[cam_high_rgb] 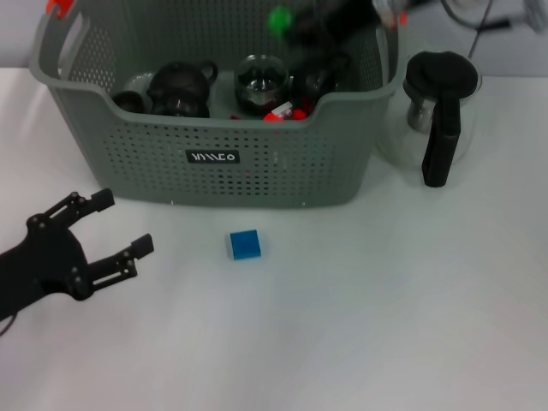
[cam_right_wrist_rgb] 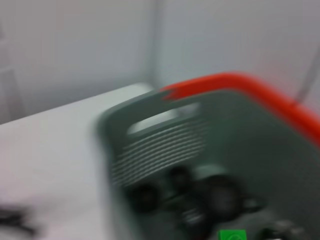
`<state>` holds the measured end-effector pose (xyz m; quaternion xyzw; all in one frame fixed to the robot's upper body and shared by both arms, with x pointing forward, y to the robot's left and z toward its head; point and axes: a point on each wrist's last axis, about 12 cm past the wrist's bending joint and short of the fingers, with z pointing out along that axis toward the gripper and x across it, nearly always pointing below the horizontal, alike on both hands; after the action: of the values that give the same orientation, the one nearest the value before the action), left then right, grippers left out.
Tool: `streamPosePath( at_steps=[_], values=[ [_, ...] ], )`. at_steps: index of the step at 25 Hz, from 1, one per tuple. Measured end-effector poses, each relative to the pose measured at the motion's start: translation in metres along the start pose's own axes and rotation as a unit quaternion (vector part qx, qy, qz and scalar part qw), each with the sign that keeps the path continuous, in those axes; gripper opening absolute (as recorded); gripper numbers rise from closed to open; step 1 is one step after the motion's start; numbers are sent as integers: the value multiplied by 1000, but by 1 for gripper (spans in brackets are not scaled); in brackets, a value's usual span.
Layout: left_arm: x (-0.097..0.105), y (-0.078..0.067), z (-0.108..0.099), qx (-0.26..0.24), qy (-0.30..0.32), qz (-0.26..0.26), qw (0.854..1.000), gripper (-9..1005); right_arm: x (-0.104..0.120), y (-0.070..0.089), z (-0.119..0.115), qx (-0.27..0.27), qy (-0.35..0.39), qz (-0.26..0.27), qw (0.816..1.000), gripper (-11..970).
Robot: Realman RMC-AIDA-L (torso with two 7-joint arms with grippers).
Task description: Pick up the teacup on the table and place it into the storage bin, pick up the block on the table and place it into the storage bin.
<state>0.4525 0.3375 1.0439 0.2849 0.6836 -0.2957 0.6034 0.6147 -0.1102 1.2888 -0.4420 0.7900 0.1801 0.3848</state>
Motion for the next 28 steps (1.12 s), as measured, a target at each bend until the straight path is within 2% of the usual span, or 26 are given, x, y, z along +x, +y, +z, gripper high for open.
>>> streamPosePath(
  at_steps=[3,6,10,16,20,24,28],
  values=[
    [-1,0,3,3,-1,0,1000,891,3,-17,36,39,12,11,999,194],
    [-1,0,3,4,-1,0,1000,891,10,-25,70,42,43,17,998,194],
    [0,0,3,3,-1,-2,1000,890,18,-25,88,33,71,16,997,195],
    [1,-1,1,-1,-2,-4,1000,891,3,-13,74,34,49,-23,998,252],
    [1,-2,0,-3,-2,-5,1000,891,-8,1,45,14,36,-51,998,308],
    [1,-2,0,-4,-2,-6,1000,891,-7,20,17,5,10,-78,997,455],
    [2,-1,1,-5,0,-6,1000,891,8,37,12,-47,13,-93,995,623]
  ],
)
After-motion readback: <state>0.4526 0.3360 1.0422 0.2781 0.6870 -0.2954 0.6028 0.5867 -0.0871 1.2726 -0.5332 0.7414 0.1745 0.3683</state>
